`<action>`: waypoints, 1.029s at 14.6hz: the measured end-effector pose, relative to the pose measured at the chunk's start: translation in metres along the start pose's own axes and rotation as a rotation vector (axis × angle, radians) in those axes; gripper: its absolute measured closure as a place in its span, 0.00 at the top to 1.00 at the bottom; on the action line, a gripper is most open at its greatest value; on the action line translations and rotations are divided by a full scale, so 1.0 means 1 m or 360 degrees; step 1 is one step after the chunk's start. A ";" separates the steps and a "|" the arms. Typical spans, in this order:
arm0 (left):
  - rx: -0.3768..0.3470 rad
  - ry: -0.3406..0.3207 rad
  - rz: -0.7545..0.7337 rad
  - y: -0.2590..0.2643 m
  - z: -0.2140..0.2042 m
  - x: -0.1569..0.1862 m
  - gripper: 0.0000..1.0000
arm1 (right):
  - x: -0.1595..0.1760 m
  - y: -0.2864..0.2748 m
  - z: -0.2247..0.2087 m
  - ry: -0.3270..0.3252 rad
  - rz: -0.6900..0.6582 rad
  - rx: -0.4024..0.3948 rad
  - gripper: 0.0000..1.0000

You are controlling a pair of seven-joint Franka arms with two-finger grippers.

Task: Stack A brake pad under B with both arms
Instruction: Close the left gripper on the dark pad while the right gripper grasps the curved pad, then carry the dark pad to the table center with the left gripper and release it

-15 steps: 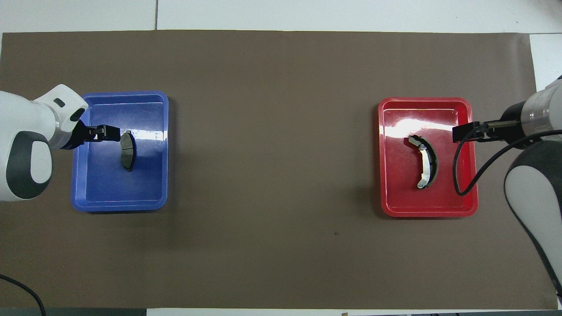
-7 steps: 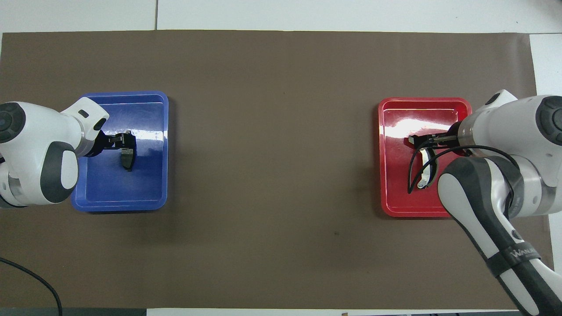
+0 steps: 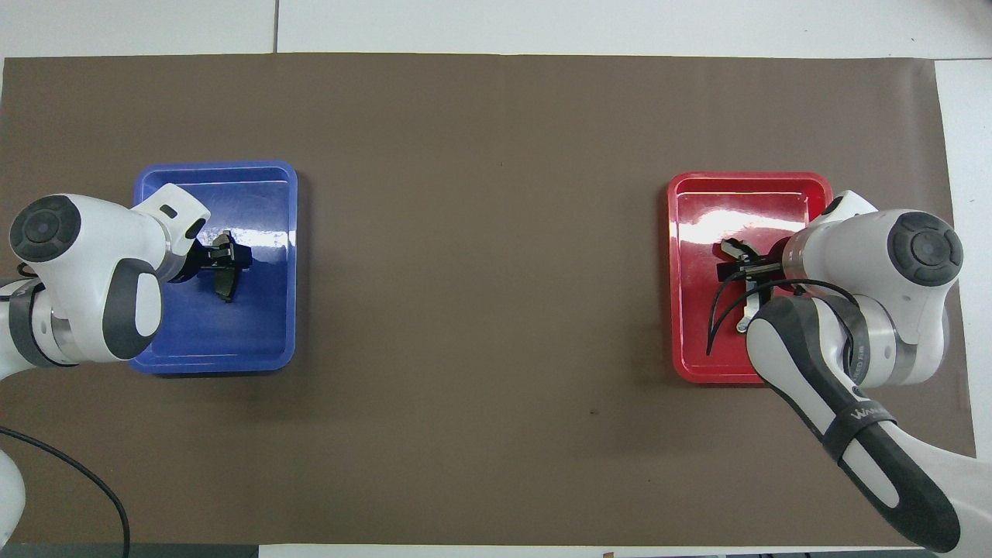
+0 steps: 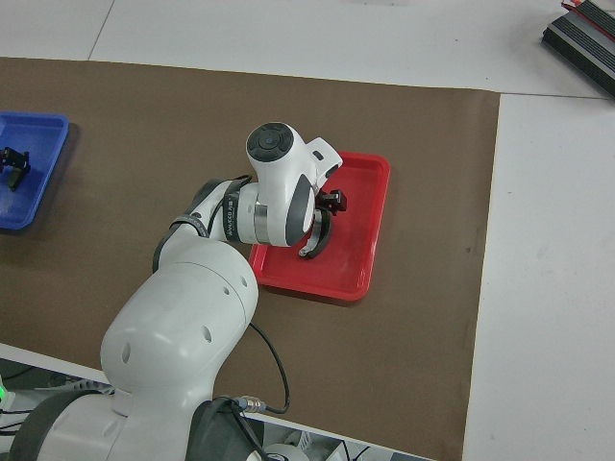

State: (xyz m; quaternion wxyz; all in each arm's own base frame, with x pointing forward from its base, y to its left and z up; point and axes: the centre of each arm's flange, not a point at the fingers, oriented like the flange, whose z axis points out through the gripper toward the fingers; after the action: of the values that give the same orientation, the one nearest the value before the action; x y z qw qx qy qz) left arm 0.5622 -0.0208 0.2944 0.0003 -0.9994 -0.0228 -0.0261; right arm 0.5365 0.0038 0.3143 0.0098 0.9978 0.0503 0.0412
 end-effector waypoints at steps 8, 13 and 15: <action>0.0000 -0.0007 0.0000 0.000 -0.006 0.000 0.40 | -0.006 0.011 0.015 -0.0086 -0.0039 0.0007 1.00; -0.0006 0.0003 0.0053 0.021 -0.039 0.014 0.40 | -0.006 0.012 0.014 -0.0085 -0.0037 0.0007 0.92; -0.0010 0.0008 0.0099 0.039 -0.062 0.023 0.40 | -0.007 0.012 0.015 -0.0088 -0.0033 0.0007 0.90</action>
State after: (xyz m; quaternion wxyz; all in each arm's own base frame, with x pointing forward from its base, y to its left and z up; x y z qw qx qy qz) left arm 0.5841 -0.0586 0.3571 -0.0018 -0.9995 0.0085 -0.0288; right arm 0.5316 -0.0095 0.2989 0.0093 0.9980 0.0605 0.0133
